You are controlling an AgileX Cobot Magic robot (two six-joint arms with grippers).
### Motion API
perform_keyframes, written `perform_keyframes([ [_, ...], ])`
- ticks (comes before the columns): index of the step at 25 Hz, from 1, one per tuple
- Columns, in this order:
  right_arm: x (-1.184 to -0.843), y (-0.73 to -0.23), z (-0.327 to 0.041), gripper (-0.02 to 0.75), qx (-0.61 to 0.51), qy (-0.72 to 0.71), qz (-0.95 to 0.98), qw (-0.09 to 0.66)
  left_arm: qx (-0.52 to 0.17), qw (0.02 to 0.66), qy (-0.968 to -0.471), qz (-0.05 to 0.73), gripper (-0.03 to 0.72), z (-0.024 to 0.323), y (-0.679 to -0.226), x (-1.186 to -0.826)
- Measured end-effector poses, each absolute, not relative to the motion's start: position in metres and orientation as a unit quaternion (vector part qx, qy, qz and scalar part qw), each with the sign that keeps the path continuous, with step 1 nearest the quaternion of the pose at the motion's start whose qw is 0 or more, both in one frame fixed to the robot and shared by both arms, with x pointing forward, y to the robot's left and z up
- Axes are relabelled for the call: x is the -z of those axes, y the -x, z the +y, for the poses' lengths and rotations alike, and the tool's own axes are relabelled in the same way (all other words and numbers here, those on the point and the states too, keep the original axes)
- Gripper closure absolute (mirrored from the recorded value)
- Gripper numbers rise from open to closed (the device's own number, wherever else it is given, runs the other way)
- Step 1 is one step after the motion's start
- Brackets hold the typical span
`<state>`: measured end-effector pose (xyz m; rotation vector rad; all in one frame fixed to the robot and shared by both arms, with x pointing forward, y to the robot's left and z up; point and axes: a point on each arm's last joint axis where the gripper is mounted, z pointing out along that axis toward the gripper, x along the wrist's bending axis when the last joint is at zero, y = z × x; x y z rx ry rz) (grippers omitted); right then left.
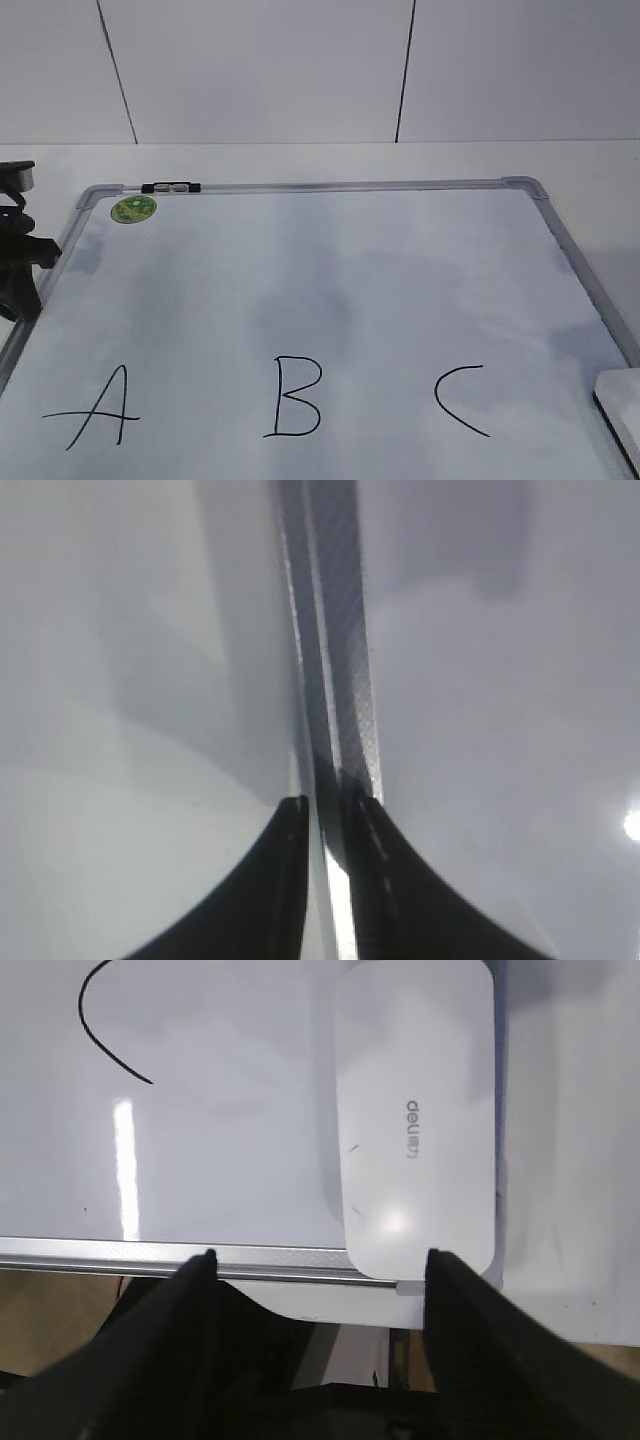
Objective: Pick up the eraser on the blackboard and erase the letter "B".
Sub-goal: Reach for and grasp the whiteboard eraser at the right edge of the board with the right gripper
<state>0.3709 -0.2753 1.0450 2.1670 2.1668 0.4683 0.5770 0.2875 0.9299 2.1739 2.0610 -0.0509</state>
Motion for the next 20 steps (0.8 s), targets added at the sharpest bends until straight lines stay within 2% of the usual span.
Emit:
perform_keyframes([
  [5,-1.045,-0.371,-0.278,0.253,-0.142,-0.697,0.702,0.032,0.019,0.071,-0.723,0.687,0.594,0.287,-0.576,-0.930],
  [10,-1.044,-0.372,-0.280,0.249,-0.137,-0.699,0.701,0.043,0.022,0.072,-0.717,0.693,0.647,0.287,-0.577,-0.930],
  [14,-1.042,-0.378,-0.281,0.183,-0.137,-0.701,0.698,0.051,0.022,0.071,-0.715,0.695,0.652,0.287,-0.577,-0.930],
  [20,-1.025,-0.396,-0.282,0.168,-0.092,-0.704,0.703,0.032,0.024,0.070,-0.715,0.696,0.653,0.287,-0.576,-0.930],
])
